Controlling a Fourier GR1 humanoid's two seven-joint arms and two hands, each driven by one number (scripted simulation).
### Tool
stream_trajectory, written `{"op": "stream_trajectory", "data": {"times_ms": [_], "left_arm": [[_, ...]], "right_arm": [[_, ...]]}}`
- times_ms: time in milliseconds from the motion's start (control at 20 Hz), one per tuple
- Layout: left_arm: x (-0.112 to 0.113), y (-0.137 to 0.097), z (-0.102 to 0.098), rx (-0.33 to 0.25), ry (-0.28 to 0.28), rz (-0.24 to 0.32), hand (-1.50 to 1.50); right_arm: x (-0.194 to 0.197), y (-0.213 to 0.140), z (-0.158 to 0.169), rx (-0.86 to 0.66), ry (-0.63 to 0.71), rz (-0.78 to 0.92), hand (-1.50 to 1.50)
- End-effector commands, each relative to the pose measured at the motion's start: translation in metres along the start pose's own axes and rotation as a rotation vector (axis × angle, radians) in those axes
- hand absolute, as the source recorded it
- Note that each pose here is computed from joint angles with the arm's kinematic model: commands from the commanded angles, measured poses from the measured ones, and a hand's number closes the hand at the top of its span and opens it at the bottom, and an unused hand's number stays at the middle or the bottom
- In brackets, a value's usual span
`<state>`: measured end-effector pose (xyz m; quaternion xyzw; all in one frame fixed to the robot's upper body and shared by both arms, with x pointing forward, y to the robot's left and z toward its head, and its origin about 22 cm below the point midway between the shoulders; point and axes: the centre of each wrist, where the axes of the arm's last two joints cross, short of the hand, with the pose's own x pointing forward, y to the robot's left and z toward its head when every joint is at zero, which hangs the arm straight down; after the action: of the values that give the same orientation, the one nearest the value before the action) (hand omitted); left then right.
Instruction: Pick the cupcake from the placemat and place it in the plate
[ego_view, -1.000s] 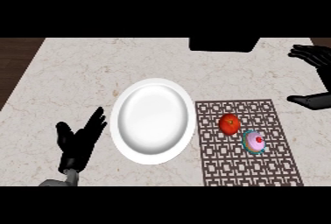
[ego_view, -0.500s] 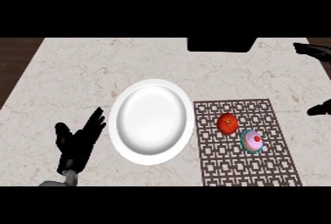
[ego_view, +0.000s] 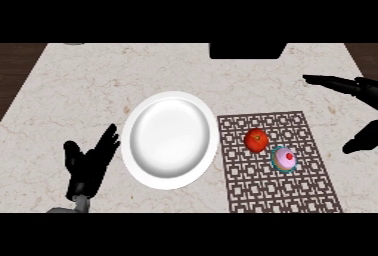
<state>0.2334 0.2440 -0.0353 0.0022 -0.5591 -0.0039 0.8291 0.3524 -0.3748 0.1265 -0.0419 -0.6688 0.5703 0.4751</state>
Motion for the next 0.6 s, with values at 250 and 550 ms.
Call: {"op": "stream_trajectory", "data": {"times_ms": [250, 550], "left_arm": [[0.003, -0.002, 0.005, 0.02, 0.002, 0.002, 0.0], [0.013, -0.011, -0.007, 0.009, -0.013, 0.0, 0.0]], "right_arm": [[0.029, 0.057, -0.021, 0.051, 0.047, 0.063, -1.5], [0.013, 0.096, -0.016, 0.189, 0.05, 0.048, -1.5]]}}
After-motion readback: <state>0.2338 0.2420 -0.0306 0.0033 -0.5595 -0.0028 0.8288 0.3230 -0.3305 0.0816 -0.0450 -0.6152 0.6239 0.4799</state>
